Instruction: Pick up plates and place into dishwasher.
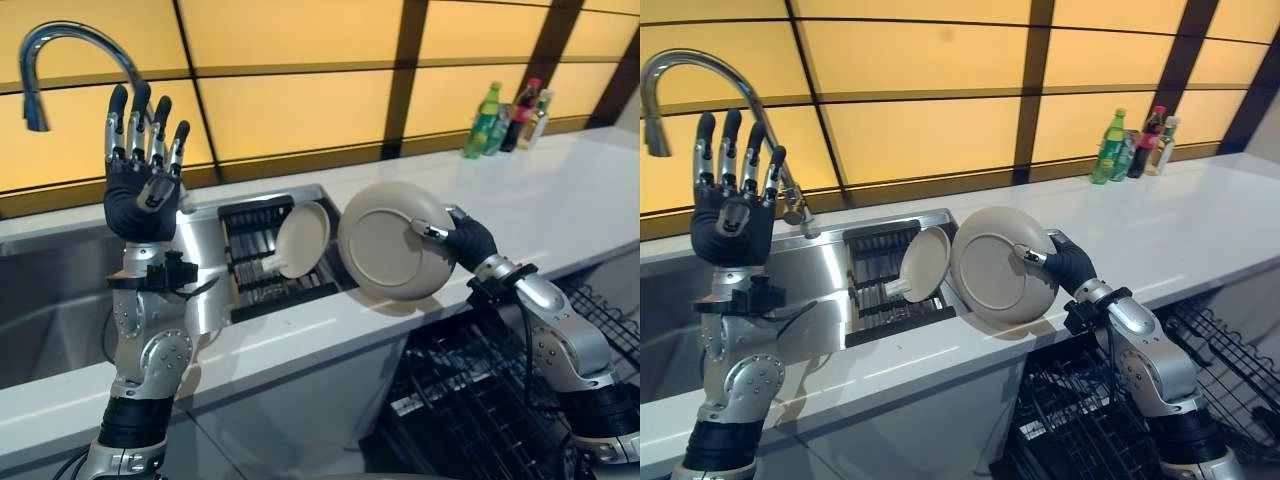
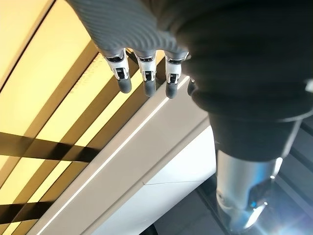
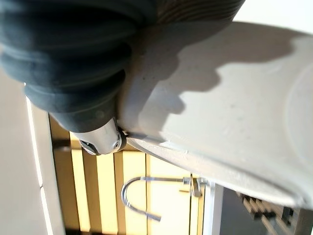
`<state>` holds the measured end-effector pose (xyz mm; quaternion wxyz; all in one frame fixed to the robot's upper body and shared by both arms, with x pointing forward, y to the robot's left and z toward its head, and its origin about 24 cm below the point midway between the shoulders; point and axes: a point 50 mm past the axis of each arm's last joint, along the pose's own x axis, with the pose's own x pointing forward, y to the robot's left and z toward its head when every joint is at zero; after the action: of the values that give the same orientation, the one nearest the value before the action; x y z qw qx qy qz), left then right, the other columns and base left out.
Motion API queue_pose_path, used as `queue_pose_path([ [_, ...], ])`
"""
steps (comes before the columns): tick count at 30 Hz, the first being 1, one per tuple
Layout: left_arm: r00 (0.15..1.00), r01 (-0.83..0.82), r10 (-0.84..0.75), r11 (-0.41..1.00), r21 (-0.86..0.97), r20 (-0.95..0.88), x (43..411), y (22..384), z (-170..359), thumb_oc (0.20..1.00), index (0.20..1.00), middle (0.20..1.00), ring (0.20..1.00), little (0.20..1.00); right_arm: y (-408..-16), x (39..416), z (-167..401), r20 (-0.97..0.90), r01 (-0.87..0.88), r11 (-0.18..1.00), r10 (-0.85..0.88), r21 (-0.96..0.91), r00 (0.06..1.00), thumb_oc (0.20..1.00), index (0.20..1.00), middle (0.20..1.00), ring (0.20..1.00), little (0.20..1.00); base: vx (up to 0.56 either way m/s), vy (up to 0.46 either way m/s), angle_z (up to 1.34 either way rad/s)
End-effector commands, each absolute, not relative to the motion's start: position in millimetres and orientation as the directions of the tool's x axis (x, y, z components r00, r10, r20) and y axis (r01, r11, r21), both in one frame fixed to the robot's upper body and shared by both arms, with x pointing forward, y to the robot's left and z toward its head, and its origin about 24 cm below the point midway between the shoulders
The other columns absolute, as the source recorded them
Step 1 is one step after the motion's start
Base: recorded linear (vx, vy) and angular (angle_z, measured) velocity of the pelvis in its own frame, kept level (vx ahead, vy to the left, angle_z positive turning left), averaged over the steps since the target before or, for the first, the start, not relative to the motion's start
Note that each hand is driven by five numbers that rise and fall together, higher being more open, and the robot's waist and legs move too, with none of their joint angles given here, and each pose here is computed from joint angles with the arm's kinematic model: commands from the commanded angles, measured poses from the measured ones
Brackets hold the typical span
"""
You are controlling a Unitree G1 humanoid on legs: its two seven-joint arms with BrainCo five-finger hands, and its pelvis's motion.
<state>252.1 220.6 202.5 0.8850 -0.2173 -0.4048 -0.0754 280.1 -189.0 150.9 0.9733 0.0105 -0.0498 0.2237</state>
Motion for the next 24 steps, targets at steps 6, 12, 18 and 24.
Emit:
queue_pose_path([
  [6,0.63,0.242,0.023,0.944,-0.224,0.777,250.7,241.0,213.2,1.0,1.0,1.0,1.0,1.0,-251.1,271.6,172.0,0.234,-0.103,0.992,0.117,-0.072,0.965,0.2,0.2,0.2,0.2,0.2,-0.05,0.185,-0.46],
  [12,0.638,0.218,0.02,0.954,-0.205,0.77,250.7,252.8,214.2,1.0,1.0,1.0,1.0,1.0,-286.8,263.9,155.5,0.193,0.09,0.995,-0.081,-0.037,0.978,0.2,0.2,0.2,0.2,0.2,-0.06,0.116,-0.35],
  [18,0.642,0.164,0.037,0.969,-0.185,0.766,246.8,268.8,214.5,1.0,1.0,1.0,1.0,1.0,-310.5,257.1,128.0,0.102,0.201,0.979,-0.2,-0.007,0.975,0.2,0.2,0.2,0.2,0.2,-0.04,0.007,-0.38],
  [24,0.646,0.156,0.026,0.974,-0.165,0.763,246.8,270.9,218.0,1.0,1.0,1.0,1.0,1.0,-332.4,246.0,92.9,-0.055,0.306,0.952,-0.305,0.014,0.951,0.2,0.2,0.2,0.2,0.2,0.01,-0.115,-0.26],
])
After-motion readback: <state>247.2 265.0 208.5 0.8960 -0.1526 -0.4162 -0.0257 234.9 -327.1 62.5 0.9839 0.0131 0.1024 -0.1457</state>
